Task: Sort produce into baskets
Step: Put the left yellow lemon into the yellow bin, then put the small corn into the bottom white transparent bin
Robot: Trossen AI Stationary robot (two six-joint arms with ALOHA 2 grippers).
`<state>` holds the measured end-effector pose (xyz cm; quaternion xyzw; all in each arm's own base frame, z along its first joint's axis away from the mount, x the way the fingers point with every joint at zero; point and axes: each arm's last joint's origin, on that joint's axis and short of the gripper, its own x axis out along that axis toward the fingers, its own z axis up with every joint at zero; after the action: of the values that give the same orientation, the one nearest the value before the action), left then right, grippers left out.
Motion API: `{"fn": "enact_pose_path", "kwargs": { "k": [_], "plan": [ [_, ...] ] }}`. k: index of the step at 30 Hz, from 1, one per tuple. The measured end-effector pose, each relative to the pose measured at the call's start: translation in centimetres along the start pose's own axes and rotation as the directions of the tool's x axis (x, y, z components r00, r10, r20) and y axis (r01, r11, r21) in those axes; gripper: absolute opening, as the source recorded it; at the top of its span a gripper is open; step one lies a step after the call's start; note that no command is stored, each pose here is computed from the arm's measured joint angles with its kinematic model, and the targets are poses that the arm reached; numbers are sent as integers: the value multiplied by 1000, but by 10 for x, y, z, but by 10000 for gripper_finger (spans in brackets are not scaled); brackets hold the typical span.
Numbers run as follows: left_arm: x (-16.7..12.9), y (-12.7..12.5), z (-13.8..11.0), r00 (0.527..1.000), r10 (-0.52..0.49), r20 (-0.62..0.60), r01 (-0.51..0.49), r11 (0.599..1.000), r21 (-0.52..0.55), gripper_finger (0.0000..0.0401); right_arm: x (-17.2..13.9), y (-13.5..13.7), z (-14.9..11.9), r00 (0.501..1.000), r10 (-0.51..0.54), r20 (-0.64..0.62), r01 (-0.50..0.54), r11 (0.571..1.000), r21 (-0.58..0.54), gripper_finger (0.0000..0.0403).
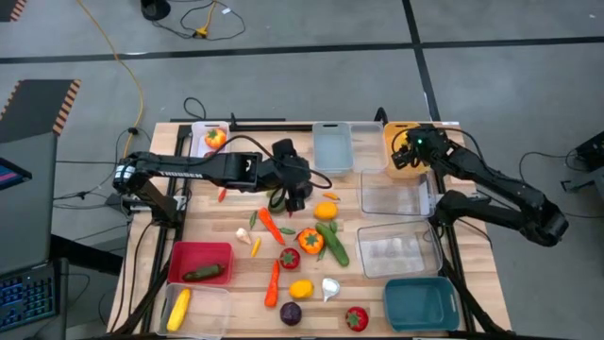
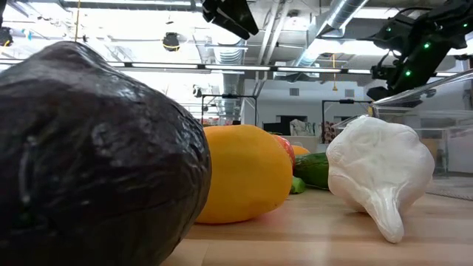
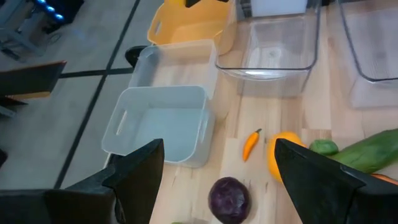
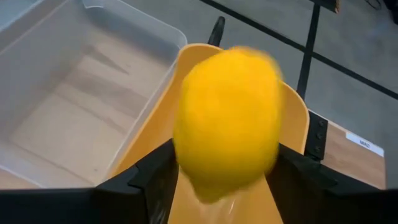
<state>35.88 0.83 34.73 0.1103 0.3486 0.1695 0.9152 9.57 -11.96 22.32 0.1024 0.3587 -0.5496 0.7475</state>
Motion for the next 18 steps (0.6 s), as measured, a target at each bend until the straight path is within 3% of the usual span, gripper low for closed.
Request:
{"fn": "enact_pose_path", "kwargs": {
  "k": [9,18],
  "plan": [
    [-1,-6,-2,981,-196,-12,195,980,-33,292,0,0,0,1000,1,0,-1,1000,9,261],
    [-6,-16,-19,911,-374,-174,352,925,-143,292,0,0,0,1000,1,0,-1,1000,10,261]
  ]
}}
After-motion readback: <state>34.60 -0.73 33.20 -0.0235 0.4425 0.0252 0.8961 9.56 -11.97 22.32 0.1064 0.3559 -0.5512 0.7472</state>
